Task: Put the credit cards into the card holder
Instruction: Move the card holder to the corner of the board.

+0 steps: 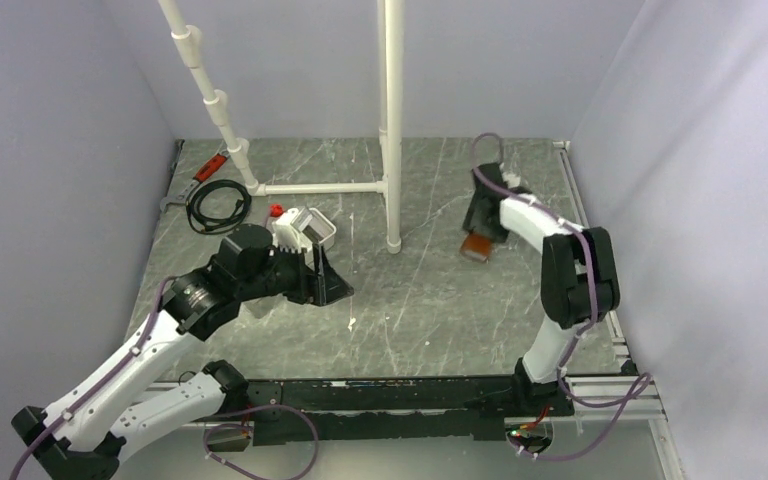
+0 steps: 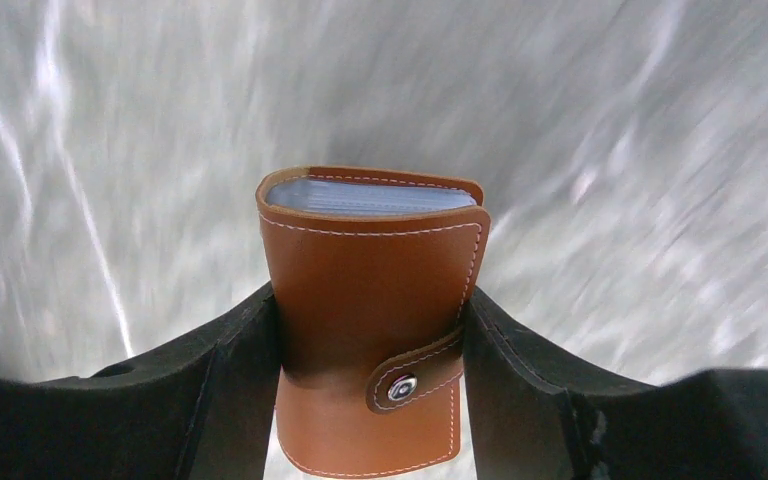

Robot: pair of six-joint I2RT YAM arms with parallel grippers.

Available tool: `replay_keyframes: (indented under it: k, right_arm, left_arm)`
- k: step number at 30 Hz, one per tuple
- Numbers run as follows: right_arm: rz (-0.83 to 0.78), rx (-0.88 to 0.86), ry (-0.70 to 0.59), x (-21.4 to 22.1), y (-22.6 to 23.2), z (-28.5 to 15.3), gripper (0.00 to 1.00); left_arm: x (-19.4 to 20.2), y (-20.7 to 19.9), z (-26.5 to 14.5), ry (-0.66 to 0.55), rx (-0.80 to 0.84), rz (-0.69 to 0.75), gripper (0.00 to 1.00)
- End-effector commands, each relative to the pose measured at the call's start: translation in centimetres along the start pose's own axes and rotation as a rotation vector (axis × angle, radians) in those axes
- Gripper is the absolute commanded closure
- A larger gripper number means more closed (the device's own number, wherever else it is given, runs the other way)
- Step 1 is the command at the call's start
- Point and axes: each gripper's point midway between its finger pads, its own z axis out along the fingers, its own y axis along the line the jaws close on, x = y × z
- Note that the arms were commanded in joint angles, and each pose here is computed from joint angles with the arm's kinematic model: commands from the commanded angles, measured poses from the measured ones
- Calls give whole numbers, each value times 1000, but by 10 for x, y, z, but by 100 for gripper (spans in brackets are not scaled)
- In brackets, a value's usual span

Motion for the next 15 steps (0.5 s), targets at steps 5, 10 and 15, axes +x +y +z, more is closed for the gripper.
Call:
replay_keyframes:
  k: [5, 10, 15]
  right_arm:
    - [19, 62, -257, -201, -40, 53, 51]
    - [-26, 51, -231, -245, -47, 86, 35]
    - [-34, 54, -278, -258, -43, 45, 0]
  left_arm:
    - [-10, -18, -39, -62, 23, -3, 22]
    - [-12, -18, -67, -113, -13, 7, 20]
    - [-31, -23, -89, -178, -54, 64, 18]
